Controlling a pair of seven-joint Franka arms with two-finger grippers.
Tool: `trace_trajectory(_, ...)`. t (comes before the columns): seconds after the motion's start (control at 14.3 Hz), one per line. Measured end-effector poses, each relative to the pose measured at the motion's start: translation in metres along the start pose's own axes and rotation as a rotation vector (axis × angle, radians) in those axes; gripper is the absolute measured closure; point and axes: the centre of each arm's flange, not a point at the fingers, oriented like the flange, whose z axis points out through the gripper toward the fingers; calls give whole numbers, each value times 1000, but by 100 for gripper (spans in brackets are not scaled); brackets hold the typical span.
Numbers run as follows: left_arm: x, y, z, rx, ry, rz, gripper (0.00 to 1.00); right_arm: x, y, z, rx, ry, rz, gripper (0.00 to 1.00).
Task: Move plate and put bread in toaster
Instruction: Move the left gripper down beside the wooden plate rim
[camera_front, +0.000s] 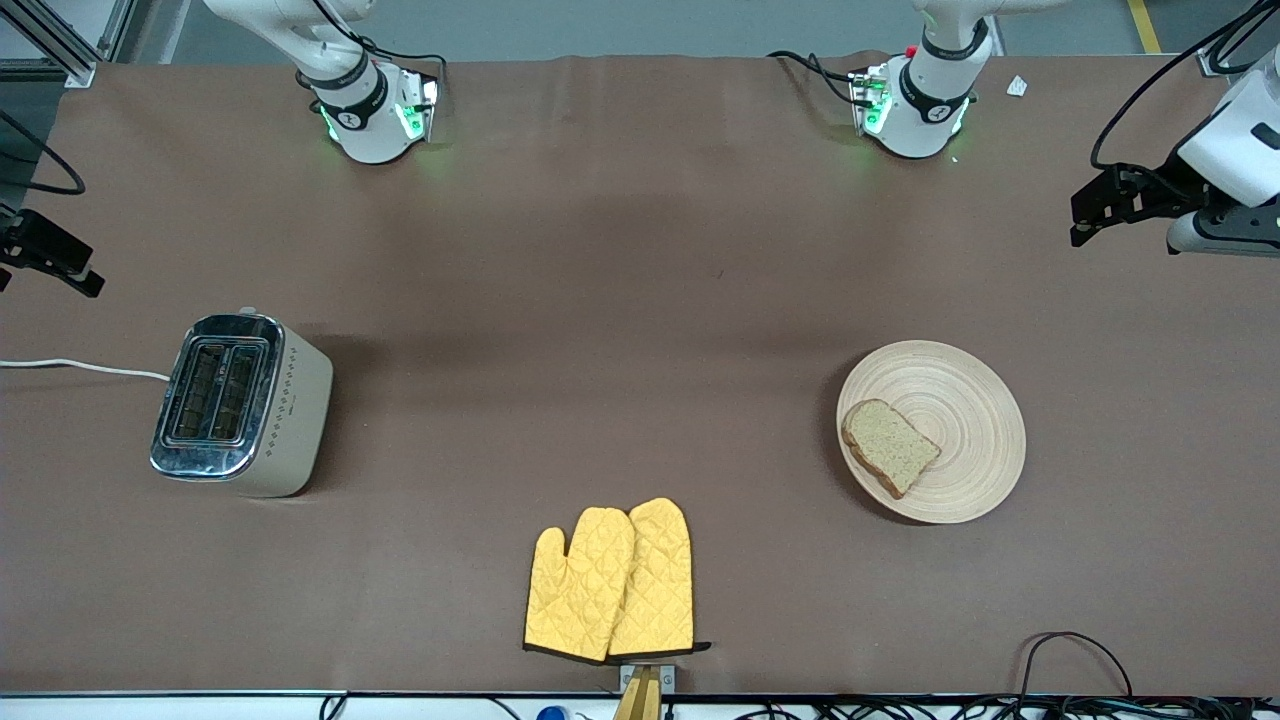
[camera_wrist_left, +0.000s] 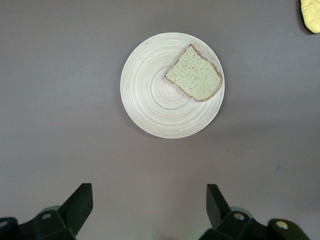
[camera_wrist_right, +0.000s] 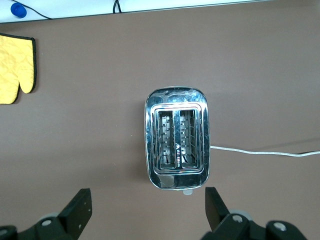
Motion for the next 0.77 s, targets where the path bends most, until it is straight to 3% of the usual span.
trace_trajectory(0.49, 13, -26, 8, -11, -5, -44, 0, 0, 0, 0, 0, 0, 0, 0)
trace_trajectory(0.63, 29, -50, 36, -89, -40, -94, 0, 0, 0, 0, 0, 0, 0, 0)
trace_trajectory(0.7, 44, -77, 67, -174, -54, -151, 0, 0, 0, 0, 0, 0, 0, 0)
trace_trajectory(0.77, 52, -95, 86, -215, -60, -175, 0, 0, 0, 0, 0, 0, 0, 0)
